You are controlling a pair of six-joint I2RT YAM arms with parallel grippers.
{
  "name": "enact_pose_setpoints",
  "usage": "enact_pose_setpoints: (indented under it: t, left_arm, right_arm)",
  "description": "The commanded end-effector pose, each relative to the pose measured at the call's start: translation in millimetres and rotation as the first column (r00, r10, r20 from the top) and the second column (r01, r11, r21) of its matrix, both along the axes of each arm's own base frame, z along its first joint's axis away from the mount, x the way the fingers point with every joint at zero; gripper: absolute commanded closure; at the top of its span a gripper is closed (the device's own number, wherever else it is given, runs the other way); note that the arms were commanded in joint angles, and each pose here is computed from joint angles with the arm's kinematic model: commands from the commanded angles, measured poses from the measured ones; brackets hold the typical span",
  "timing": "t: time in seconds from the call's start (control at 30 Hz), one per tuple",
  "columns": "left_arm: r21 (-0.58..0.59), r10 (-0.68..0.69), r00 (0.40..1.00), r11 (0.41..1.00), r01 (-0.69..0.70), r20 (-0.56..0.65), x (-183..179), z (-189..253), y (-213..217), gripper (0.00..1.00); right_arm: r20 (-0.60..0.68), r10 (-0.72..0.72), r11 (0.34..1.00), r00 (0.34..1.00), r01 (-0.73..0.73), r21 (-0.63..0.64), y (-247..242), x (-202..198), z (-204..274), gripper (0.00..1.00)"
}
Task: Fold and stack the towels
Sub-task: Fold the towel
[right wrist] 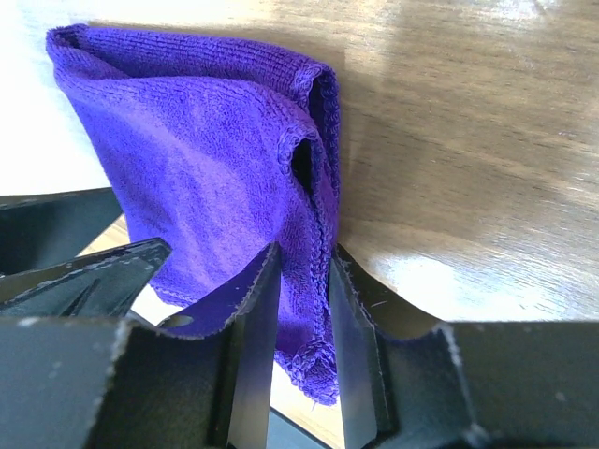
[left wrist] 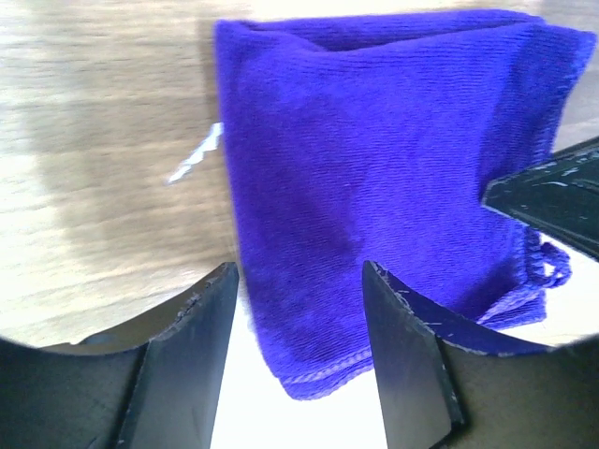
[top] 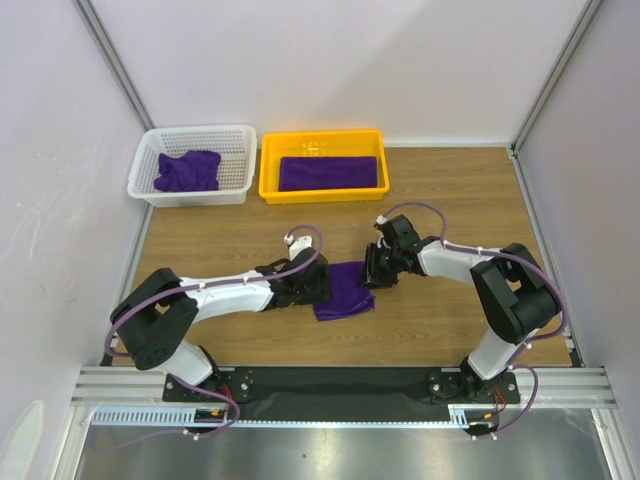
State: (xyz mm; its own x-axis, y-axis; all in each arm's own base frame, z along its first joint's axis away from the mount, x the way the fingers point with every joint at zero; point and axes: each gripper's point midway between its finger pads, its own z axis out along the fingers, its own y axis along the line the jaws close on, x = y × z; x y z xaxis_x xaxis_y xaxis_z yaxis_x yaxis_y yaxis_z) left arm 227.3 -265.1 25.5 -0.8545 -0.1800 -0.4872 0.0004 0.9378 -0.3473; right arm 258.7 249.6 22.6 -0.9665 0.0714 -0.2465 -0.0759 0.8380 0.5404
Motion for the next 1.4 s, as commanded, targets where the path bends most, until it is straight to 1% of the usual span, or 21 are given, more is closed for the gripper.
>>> enact_pose_setpoints:
  t: [0.0,0.2,0.37,0.4,0.43,0.47,0.5,0.53,0.6,0.63,0.67,0.7,0.73,0.8,0.83,0.93,0.97,1.17,1.23,1.3,1.37]
  left_arm:
    - [0.04,0.051,0.998,0.998,-0.052,0.026,2.7,8.0,19.0,0.38]
    - [0.061,0.099,0.995,0.993,-0.1,0.027,2.6,7.0,34.0,0.35]
    - [0.039,0.078,0.997,0.996,-0.078,0.007,4.9,-2.9,24.8,0.41]
    - [0.049,0.074,0.997,0.996,-0.073,-0.008,3.4,-9.4,24.4,0.42]
    - [0.05,0.076,0.997,0.996,-0.075,-0.011,4.0,-11.6,23.6,0.48]
    - [0.044,0.079,0.997,0.996,-0.078,-0.008,6.2,-11.8,21.9,0.51]
    - [0.05,0.079,0.997,0.996,-0.078,-0.012,6.4,-14.5,21.7,0.54]
    - [0.064,0.082,0.997,0.995,-0.08,-0.017,6.9,-18.8,23.1,0.6]
    - [0.071,0.076,0.997,0.995,-0.075,-0.011,10.3,-21.3,22.2,0.62]
    - [0.08,0.075,0.997,0.994,-0.074,-0.012,11.6,-24.6,23.0,0.67]
    - [0.07,0.072,0.997,0.995,-0.071,-0.001,14.8,-24.5,20.4,0.69]
    - [0.071,0.06,0.998,0.996,-0.061,0.008,16.6,-24.8,19.0,0.71]
    - [0.076,0.061,0.998,0.995,-0.061,0.009,18.7,-28.0,19.7,0.77]
    - [0.066,0.048,0.998,0.997,-0.05,0.031,25.4,-25.2,16.2,0.88]
    - [0.065,0.052,0.998,0.996,-0.054,0.037,28.8,-24.6,17.5,1.0]
    - [0.048,0.035,0.996,0.998,-0.04,0.087,41.3,-12.0,16.8,1.0]
    - [0.029,0.035,0.992,0.999,-0.039,0.121,48.6,-0.8,14.8,1.0]
    - [0.014,0.034,0.963,0.999,-0.039,0.266,90.0,45.7,21.3,1.0]
    - [0.027,0.024,0.955,0.999,-0.033,0.294,102.6,54.0,25.7,1.0]
    - [0.024,0.004,0.937,1.0,-0.013,0.349,120.0,70.8,22.3,1.0]
    - [0.027,-0.019,0.914,1.0,0.009,0.406,135.9,90.2,18.2,1.0]
  right_arm:
    - [-0.04,-0.001,0.993,0.999,-0.004,-0.119,-17.9,-7.8,-20.4,0.67]
    - [-0.064,0.001,0.99,0.998,-0.01,-0.143,-23.4,-14.6,-22.8,0.67]
    - [-0.065,0.005,0.988,0.998,-0.015,-0.153,-23.9,-13.0,-23.5,0.67]
    - [-0.062,0.008,0.988,0.998,-0.018,-0.155,-24.0,-12.4,-24.8,0.69]
    - [-0.071,0.006,0.987,0.997,-0.018,-0.159,-24.2,-12.8,-27.3,0.71]
    - [-0.075,0.008,0.987,0.997,-0.02,-0.161,-24.2,-13.2,-29.1,0.73]
    - [-0.079,0.004,0.986,0.997,-0.017,-0.165,-24.7,-13.3,-31.0,0.78]
    - [-0.079,0.003,0.986,0.997,-0.016,-0.165,-24.4,-12.8,-32.1,0.8]
    - [-0.077,0.001,0.987,0.997,-0.014,-0.163,-23.1,-10.8,-34.0,0.88]
    - [-0.076,0.0,0.987,0.997,-0.012,-0.162,-22.2,-8.3,-34.0,0.9]
    - [-0.081,0.001,0.986,0.997,-0.015,-0.165,-21.2,-7.6,-36.3,0.91]
    - [-0.081,0.0,0.986,0.997,-0.014,-0.163,-20.7,-6.2,-36.8,0.97]
    - [-0.073,0.002,0.987,0.997,-0.014,-0.16,-18.6,-2.6,-35.5,1.0]
    - [-0.065,0.003,0.988,0.998,-0.013,-0.153,-15.5,2.0,-34.4,1.0]
    - [-0.06,0.002,0.988,0.998,-0.011,-0.151,-15.0,5.1,-33.1,1.0]
    - [-0.021,0.001,0.992,1.0,-0.003,-0.13,-8.0,20.3,-19.4,1.0]
    - [-0.014,-0.011,0.993,1.0,0.009,-0.121,-8.7,26.3,-15.0,1.0]
    - [0.123,-0.068,0.997,0.99,0.073,-0.037,-3.8,82.7,34.2,1.0]
    - [0.167,-0.081,0.996,0.983,0.085,-0.014,-2.1,100.0,48.7,1.0]
    - [0.215,-0.096,0.995,0.972,0.095,0.013,-2.5,119.8,62.8,1.0]
    - [0.236,-0.099,0.995,0.967,0.094,0.032,0.0,134.1,68.6,1.0]
